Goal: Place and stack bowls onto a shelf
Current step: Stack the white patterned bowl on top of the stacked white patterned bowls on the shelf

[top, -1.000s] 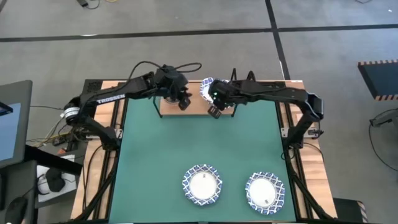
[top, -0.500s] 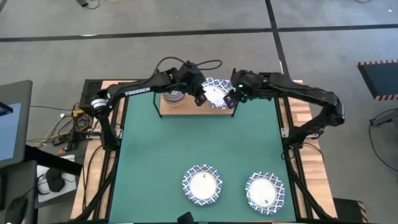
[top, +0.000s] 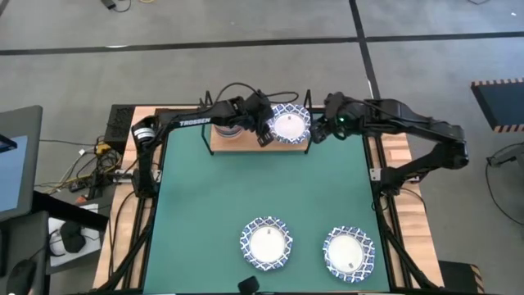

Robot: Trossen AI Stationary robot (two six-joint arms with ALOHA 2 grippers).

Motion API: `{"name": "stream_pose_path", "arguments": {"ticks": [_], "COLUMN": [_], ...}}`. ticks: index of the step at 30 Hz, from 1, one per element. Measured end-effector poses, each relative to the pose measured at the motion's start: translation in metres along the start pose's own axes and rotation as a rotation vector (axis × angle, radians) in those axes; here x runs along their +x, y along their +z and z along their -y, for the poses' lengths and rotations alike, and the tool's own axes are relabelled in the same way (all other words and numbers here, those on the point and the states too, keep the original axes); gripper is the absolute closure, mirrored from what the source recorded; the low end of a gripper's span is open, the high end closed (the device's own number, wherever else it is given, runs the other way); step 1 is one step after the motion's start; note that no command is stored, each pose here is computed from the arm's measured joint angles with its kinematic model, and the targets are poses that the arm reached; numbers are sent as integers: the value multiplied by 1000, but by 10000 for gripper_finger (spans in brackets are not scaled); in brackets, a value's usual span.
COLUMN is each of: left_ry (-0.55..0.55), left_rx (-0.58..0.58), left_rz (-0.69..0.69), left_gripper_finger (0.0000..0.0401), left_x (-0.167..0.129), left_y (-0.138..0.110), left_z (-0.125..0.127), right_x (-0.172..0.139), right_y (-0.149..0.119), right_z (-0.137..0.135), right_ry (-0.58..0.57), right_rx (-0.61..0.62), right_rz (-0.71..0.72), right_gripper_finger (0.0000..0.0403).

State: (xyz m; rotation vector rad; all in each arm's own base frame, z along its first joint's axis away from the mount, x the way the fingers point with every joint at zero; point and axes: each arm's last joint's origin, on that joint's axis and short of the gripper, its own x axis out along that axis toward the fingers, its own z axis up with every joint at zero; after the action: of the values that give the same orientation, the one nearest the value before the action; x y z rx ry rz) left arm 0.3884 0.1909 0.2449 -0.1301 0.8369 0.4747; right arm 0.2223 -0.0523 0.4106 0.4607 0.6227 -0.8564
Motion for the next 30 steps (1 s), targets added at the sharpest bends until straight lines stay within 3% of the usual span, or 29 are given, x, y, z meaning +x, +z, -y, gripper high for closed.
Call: {"name": "stream_pose_path", "arguments": {"ticks": [6, 18, 30], "left_ry": [17, 25, 21], "left_rx": [9, 2, -24], "left_rz": [5, 109, 134], "left_gripper_finger": [303, 303, 303], "left_x": [-7, -66, -98], "left_y": [4, 22, 24], "left_z": [-1, -3, -4], "right_x": [-2, -9, -12], "right_y": [-3, -12, -24], "right_z": [-4, -14, -18], "right_ry": [17, 60, 48], "right_rx": [0, 0, -17], "right_rz": [-2, -19, -73], "right_gripper_finger": [195, 195, 195]}}
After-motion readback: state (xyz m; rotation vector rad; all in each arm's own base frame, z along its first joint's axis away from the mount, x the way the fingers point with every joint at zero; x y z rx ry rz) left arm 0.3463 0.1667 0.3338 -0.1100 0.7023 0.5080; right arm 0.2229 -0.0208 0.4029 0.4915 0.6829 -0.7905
